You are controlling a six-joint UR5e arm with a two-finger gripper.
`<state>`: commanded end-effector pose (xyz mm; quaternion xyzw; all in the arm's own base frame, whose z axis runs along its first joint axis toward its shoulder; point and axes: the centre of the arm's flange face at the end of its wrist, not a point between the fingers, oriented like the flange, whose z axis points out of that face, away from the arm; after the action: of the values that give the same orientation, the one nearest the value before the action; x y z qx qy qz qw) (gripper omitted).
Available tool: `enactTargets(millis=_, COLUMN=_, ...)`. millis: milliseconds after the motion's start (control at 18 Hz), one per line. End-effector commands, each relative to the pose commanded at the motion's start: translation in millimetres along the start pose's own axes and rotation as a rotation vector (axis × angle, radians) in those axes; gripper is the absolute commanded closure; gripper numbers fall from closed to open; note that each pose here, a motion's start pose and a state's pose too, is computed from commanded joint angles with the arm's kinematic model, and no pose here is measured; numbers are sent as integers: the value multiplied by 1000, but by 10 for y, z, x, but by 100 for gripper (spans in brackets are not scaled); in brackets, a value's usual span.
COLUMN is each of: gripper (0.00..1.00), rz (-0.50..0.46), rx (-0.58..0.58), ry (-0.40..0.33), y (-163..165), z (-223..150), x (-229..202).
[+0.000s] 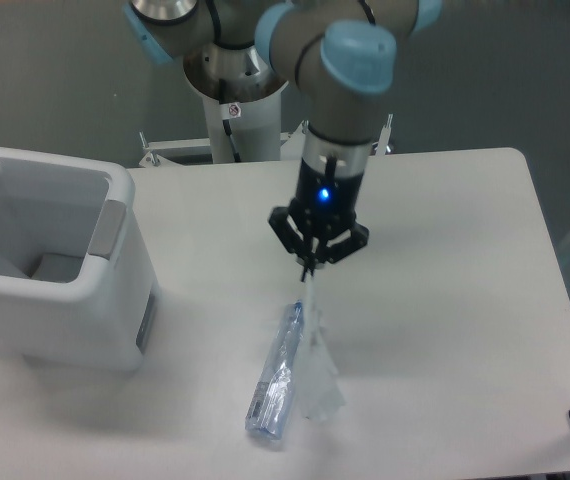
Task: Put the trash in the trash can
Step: 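Carry the held bag over the white trash bin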
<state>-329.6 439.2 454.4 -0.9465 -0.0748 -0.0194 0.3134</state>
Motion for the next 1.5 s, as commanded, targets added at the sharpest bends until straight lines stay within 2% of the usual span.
enactTargets(millis=278, gripper=100, rz=53, rx=111, ry=45, y=-131, z=-354, x=340)
enactTargets(millis=444, gripper=100, rz=105, rx=174, ry=85, y=-259, z=-545, x=687)
enactTargets(millis=667, gripper=100, rz=181, rx=196, ry=124, y=-340, z=-658, x=1237)
enactTargets(millis=944, gripper=100, rz=231, rx=189, ry=175, y=-291, z=-757, x=1735)
enactTargets(millis=1500, gripper=100, rz=266, rx=160, ry=226, y=195, z=-798, x=2279)
